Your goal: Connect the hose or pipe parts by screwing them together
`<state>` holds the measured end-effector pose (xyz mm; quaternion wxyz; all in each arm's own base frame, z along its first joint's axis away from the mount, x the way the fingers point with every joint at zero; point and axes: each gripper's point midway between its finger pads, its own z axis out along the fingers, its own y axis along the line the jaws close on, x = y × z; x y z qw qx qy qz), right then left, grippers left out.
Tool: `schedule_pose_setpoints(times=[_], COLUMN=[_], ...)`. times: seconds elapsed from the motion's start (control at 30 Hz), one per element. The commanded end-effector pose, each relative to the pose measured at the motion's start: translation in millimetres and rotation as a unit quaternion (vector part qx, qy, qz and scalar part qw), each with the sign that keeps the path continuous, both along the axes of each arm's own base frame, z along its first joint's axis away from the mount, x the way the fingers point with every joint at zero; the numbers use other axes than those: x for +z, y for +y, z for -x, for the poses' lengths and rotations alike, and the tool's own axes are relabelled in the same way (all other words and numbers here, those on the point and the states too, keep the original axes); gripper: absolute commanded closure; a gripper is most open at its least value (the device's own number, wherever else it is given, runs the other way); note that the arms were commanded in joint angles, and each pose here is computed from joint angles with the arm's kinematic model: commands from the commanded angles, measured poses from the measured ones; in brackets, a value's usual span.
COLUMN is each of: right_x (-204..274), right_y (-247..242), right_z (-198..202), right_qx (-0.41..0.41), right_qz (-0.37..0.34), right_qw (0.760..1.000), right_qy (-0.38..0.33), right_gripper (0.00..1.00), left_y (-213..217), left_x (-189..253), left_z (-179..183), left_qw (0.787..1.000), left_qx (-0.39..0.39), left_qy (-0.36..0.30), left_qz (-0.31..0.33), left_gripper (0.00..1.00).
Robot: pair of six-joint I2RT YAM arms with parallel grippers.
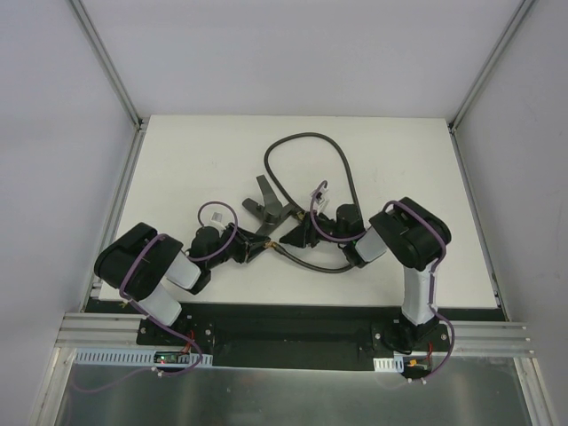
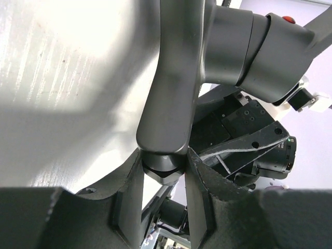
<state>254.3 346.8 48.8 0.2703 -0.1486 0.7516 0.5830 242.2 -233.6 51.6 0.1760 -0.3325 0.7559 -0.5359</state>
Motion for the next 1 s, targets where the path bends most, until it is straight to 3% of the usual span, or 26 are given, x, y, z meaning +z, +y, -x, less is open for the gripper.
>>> schedule_pose_setpoints(times=[0.0, 0.17, 0.27, 0.3, 0.33, 0.37, 0.4, 0.53, 0.63, 0.8, 0.97], right_x=[52, 66, 60, 55, 36, 49, 47, 54, 51, 37, 29], right_y=[-9, -17, -20, -26, -34, -27, -39, -41, -36, -21, -8], right_z=[-15, -10, 1, -10, -3, 9, -3, 13, 22, 31, 31], right_qx=[-0.026, -0.039, -0.043, -0.065, -0.061, -0.056, -0.087, -0.071, -0.045, -0.013, -0.004], right_qz=[-0.049, -0.035, 0.039, 0.092, 0.149, 0.163, 0.221, 0.281, 0.328, 0.383, 0.403], right_qw=[0.991, 0.988, 0.977, 0.957, 0.948, 0.929, 0.893, 0.826, 0.776, 0.715, 0.689], right_qy=[-0.119, -0.147, -0.204, -0.266, -0.275, -0.327, -0.384, -0.485, -0.538, -0.585, -0.602], right_gripper=[0.45, 0.36, 0.3, 0.29, 0.28, 0.26, 0.25, 0.12, 0.1, 0.12, 0.28], left_y=[-14, -15, -16, -16, -16, -16, -17, -18, -17, -18, -18], left_x=[56, 55, 55, 56, 56, 56, 57, 58, 58, 58, 58], left_z=[-15, -16, -18, -18, -18, -19, -19, -19, -20, -19, -18], left_qw=[0.993, 0.993, 0.994, 0.994, 0.994, 0.994, 0.994, 0.994, 0.994, 0.994, 0.994], left_qx=[-0.016, -0.017, -0.017, -0.017, -0.017, -0.017, -0.018, -0.02, -0.019, -0.021, -0.021], left_qy=[-0.109, -0.103, -0.1, -0.101, -0.1, -0.099, -0.1, -0.098, -0.096, -0.094, -0.092], left_qz=[0.05, 0.049, 0.046, 0.046, 0.045, 0.045, 0.046, 0.046, 0.046, 0.047, 0.047], left_gripper=[1.0, 1.0, 1.0, 1.0, 1.0, 1.0, 1.0, 1.0, 1.0, 1.0, 1.0])
